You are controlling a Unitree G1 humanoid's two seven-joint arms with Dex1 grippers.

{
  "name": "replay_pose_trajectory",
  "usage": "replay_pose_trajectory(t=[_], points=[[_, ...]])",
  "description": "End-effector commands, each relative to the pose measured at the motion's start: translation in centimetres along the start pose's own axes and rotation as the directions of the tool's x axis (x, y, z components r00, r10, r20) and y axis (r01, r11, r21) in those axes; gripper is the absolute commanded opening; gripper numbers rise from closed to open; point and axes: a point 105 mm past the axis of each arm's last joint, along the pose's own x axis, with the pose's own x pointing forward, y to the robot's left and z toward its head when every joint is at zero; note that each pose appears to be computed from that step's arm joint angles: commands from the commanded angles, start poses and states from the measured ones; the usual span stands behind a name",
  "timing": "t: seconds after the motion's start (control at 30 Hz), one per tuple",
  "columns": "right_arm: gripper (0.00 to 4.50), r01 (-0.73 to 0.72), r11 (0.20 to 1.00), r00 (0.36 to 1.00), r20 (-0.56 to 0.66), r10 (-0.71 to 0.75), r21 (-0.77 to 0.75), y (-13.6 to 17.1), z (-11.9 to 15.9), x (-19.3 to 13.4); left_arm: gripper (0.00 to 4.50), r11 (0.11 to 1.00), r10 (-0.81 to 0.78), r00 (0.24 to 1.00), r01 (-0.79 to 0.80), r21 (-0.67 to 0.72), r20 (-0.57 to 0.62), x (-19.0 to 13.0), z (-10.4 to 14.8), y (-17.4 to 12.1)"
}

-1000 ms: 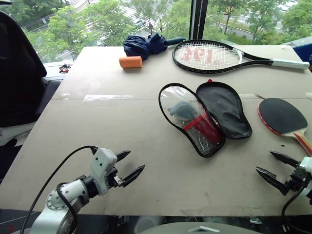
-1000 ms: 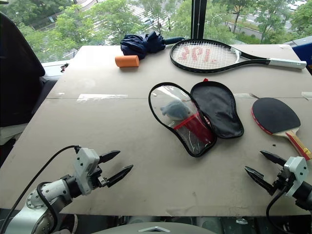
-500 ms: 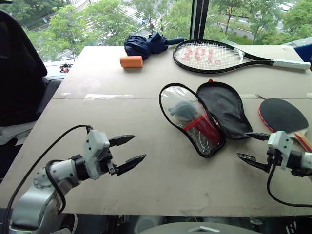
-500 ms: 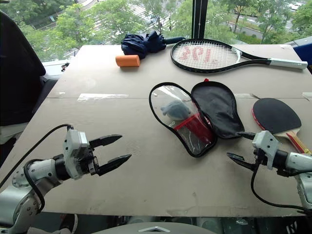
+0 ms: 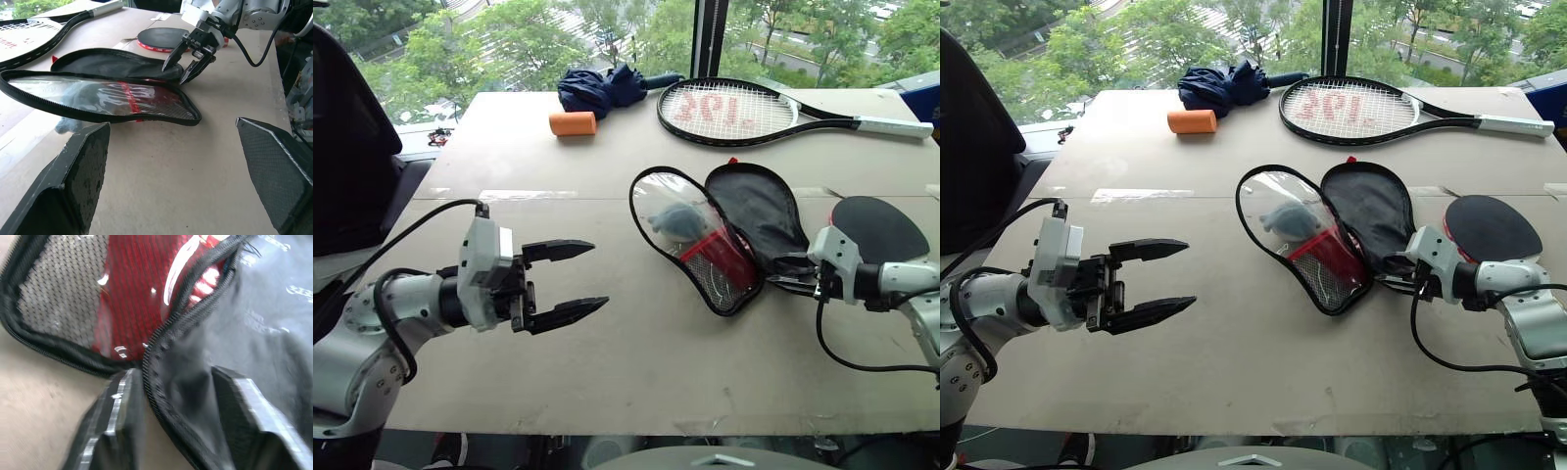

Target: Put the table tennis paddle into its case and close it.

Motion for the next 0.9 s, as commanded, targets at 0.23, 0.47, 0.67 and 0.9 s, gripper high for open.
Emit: replay_pose_trajectory(t=[0.23,0.47,0.67,0.9], points=[[0.03,-0.167,0.986,0.985,0.039,0.167,0.014,4.2,2.2,2.7,4.2,0.999,-0.005,1.0,0.005,0.046,0.012,0.3,1.3,0.1],[0.03,-0.307,0.951,0.951,-0.005,0.308,0.04,9.0,1.9,2.3,4.2,0.999,-0.005,1.0,0.005,0.049,0.015,0.3,1.4,0.0],[0.03,-0.273,0.962,0.953,-0.143,0.267,-0.025,7.8,0.1,0.1,4.2,0.999,-0.017,1.0,0.017,0.043,0.016,0.5,1.3,0.0],[0.03,-0.194,0.979,0.969,-0.17,0.182,-0.056,5.3,-0.2,-1.3,4.2,0.998,-0.037,0.999,0.036,0.042,0.022,0.9,1.3,0.2]])
